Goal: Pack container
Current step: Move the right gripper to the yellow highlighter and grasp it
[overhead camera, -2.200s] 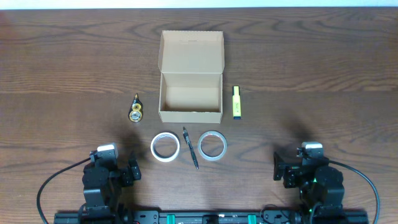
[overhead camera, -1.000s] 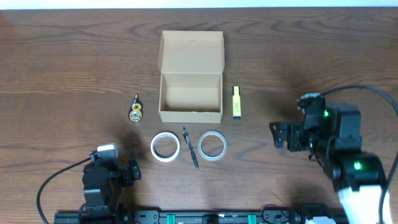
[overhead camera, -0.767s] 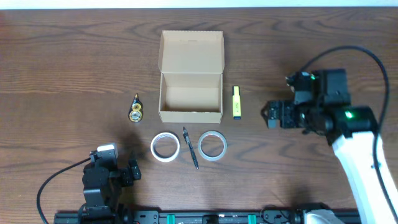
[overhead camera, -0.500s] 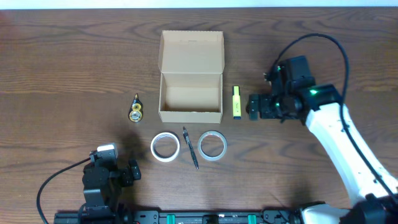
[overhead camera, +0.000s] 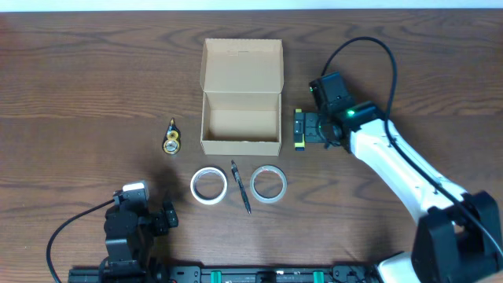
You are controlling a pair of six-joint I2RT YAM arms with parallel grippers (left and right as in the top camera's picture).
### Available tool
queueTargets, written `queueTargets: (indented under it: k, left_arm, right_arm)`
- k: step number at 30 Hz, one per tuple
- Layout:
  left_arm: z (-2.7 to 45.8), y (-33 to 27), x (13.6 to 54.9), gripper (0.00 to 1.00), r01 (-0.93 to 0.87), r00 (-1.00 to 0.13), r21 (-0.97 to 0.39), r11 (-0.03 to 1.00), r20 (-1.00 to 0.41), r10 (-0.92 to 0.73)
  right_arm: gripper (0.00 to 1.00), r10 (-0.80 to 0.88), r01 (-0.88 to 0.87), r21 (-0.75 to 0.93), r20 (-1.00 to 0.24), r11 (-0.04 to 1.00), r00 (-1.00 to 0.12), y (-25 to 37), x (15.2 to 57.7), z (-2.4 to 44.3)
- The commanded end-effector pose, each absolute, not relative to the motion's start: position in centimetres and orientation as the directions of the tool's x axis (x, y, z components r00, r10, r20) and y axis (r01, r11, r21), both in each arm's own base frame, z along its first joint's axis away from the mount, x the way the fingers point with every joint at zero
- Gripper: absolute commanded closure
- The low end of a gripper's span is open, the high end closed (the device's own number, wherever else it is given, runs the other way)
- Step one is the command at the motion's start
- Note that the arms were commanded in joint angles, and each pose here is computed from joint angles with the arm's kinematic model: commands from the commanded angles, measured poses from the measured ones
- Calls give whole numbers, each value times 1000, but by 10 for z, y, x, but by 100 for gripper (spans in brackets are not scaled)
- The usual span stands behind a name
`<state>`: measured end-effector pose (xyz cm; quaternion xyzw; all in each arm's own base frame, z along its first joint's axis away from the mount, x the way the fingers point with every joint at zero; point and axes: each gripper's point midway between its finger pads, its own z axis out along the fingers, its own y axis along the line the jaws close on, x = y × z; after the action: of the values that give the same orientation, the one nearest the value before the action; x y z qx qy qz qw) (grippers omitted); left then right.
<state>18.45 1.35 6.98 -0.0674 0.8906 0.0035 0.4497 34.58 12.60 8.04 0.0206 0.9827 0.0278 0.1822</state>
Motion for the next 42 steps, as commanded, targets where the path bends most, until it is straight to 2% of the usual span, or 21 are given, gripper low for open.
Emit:
queueTargets:
  k: [1,7,8,12,18,25,30,42]
  left_arm:
    - [62,13,183,4,-117,-603,-42,992,-791,-104]
    - [62,13,183,5,-117,-603,-42,992,-791,-104]
    - [62,13,183,5,-117,-603,-42,992,-791,-104]
    - [62,13,183,5,-117,-603,-42,992,-791,-104]
    - [62,13,183,5,-117,-603,-42,992,-791,-104]
    - [62,13,183,5,-117,-603,-42,992,-791,-104]
    - [62,13,183,5,-117,-603,-42,992,-791,-104]
    - [62,13,183,5,-117,-603,-42,992,-791,-104]
  right_arm:
    - [1,68,59,37,-367,998,-928,124,354,77]
    - [1,87,70,59,-393,996,-915,131,369,66]
    - [3,107,89,64,-390,994,-915,131,370,63]
    - [5,188,177,63,-331,982,-925,127,367,38]
    - [6,204,194,64,-266,979,-942,128,362,15]
    - [18,200,171,126,-272,977,-941,130,374,12]
    - [17,214,184,159,-198,970,-957,125,370,-6]
    - [16,116,88,134,-221,987,-968,134,369,-6]
